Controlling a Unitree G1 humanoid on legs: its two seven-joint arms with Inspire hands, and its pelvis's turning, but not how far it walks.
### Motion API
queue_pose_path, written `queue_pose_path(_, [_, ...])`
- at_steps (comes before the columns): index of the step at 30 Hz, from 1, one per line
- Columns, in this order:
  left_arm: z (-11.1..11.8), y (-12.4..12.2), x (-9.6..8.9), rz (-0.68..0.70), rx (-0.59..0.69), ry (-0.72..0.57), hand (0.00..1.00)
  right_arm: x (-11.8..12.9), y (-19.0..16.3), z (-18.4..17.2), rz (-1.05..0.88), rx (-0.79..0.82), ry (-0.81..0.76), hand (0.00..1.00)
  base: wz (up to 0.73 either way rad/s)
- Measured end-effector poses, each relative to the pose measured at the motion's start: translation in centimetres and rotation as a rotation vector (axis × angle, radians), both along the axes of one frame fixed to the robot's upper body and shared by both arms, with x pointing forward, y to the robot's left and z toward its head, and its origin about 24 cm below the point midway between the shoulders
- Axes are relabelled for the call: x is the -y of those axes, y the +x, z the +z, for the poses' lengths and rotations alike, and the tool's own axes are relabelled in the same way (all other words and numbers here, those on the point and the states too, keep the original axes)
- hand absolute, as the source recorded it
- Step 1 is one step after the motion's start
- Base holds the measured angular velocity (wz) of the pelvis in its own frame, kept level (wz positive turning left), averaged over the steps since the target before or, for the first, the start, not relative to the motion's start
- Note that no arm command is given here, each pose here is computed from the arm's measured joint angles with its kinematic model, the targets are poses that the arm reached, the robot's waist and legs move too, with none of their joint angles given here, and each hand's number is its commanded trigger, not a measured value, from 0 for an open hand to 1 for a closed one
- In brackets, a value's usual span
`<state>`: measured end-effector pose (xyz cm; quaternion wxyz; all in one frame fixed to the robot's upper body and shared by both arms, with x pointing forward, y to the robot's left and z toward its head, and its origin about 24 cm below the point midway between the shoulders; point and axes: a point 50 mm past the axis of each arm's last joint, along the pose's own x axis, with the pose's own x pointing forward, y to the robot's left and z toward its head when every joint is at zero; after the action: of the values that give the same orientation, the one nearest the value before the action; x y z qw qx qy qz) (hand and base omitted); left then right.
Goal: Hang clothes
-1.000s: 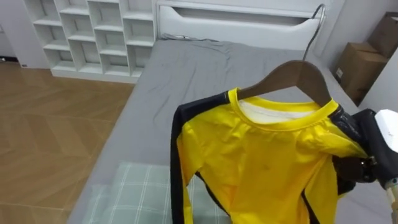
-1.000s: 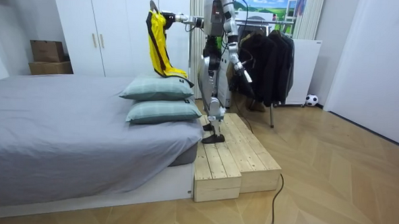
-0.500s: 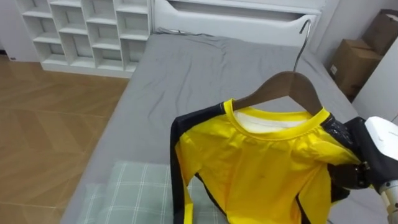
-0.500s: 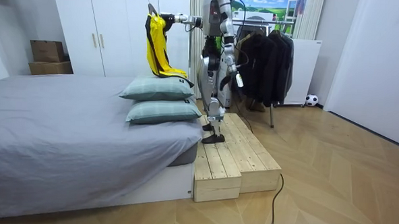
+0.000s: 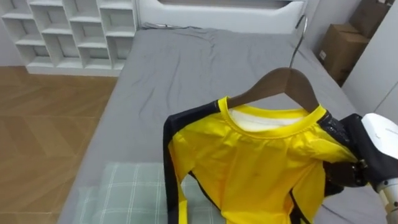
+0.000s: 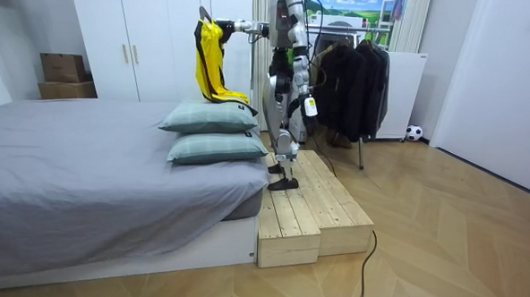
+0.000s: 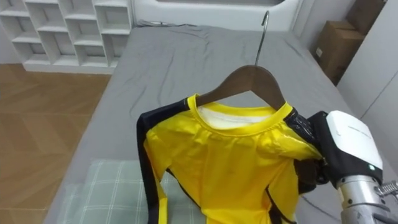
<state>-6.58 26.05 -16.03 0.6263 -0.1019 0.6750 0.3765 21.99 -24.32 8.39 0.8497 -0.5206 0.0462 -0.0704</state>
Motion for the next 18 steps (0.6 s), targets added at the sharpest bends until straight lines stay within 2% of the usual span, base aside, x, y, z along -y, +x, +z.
queue_pose_path(4, [-0.1, 1.6, -0.3, -0.112, 0.006, -0.033, 0.0, 0.2, -0.4, -1.0, -0.016, -0.043, 0.01, 1.0, -0.35])
queue_pose_path(8, [0.0, 1.9, -0.9, -0.131, 0.014, -0.023, 0.0, 0.1, -0.6, -1.1, -0.014, -0.048, 0.01, 1.0, -0.74])
queue_pose_path(12, [0.1, 2.0, -1.2, -0.195, -0.015, -0.018, 0.0, -0.1, -0.5, -1.2, -0.006, -0.049, 0.016, 1.0, -1.5])
queue_pose_path(18, [-0.1, 3.8, -1.1, -0.212, -0.019, -0.035, 0.0, -0.6, -0.3, -1.6, 0.008, -0.067, 0.004, 1.0, -1.35])
